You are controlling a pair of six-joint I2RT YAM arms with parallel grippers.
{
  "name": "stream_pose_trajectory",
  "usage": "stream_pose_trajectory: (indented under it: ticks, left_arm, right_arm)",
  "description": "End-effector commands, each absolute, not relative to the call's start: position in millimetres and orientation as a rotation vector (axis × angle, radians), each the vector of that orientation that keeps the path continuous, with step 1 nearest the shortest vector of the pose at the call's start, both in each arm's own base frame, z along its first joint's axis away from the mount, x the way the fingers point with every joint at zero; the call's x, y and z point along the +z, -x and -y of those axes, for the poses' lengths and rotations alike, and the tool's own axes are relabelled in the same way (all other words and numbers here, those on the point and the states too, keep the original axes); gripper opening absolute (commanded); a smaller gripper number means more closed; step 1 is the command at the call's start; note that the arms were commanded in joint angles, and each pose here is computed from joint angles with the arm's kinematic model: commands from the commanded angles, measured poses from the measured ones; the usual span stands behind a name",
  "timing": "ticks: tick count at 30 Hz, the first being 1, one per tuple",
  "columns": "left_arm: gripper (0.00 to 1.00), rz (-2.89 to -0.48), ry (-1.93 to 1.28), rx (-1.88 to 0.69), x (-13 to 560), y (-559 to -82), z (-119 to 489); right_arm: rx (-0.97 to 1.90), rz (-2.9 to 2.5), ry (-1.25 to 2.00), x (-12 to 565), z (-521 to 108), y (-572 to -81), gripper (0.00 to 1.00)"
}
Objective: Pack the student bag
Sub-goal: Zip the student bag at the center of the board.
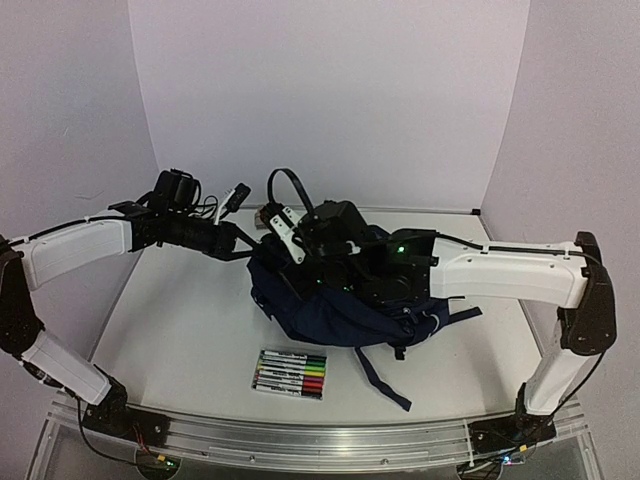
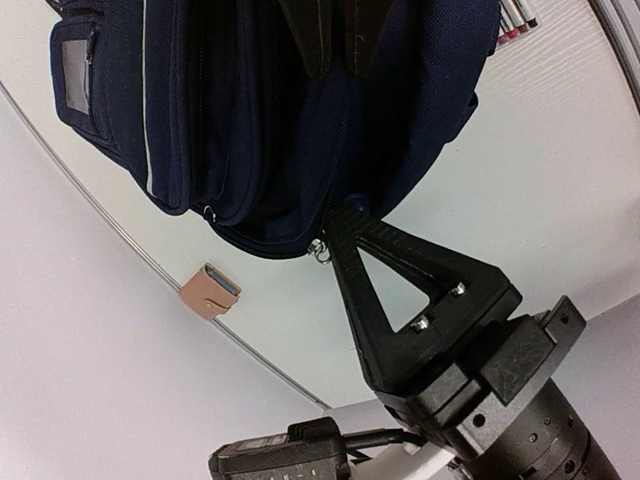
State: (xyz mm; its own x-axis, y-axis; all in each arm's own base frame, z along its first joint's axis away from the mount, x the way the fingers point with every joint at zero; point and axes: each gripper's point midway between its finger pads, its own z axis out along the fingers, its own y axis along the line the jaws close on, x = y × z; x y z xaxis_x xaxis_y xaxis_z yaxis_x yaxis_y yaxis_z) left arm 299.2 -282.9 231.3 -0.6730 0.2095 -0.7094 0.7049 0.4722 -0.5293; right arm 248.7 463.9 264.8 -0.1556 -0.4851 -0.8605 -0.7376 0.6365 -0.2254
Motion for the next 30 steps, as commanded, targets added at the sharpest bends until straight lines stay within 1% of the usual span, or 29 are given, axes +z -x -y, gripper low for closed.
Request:
stream_pose_trajectory:
  ticks: [1, 3, 8, 13, 17, 20, 24, 30]
  left_arm:
    - [0.00, -2.283, -0.422, -0.666, 219.5, -374.4, 191.3]
    - [0.00, -2.251, -0.435, -0.691, 240.8, -368.8, 190.3]
    - [0.00, -2.124, -0.580, -0.898, 309.6, -334.8, 210.5]
    - [0.00, -2.065, -0.716, -1.105, 354.1, -304.5, 228.1]
    - [0.00, -2.076, -0.755, -1.258, 362.0, -289.9, 237.5]
    - [0.00, -2.134, -0.691, -1.278, 355.7, -292.8, 237.0]
    - [0.00, -2.207, -0.606, -1.326, 345.1, -298.2, 238.9]
    - [0.00, -2.245, -0.546, -1.382, 342.9, -312.5, 245.5]
  right_arm:
    - [0.499, -1.549, 0.816, 428.8, -423.8, -217.1, 0.00]
    - [0.464, -1.543, 0.791, 435.3, -415.2, -221.5, 0.00]
    - [0.413, -1.537, 0.760, 439.7, -415.4, -230.9, 0.00]
    - [0.173, -1.508, 0.742, 421.4, -422.1, -258.7, 0.00]
    - [0.034, -1.483, 0.797, 391.0, -438.1, -272.7, 0.00]
    - [0.084, -1.483, 0.855, 376.7, -452.8, -268.3, 0.00]
    - [0.176, -1.490, 1.002, 351.9, -472.7, -244.2, 0.00]
    - [0.173, -1.551, 1.205, 294.9, -487.7, -215.6, 0.00]
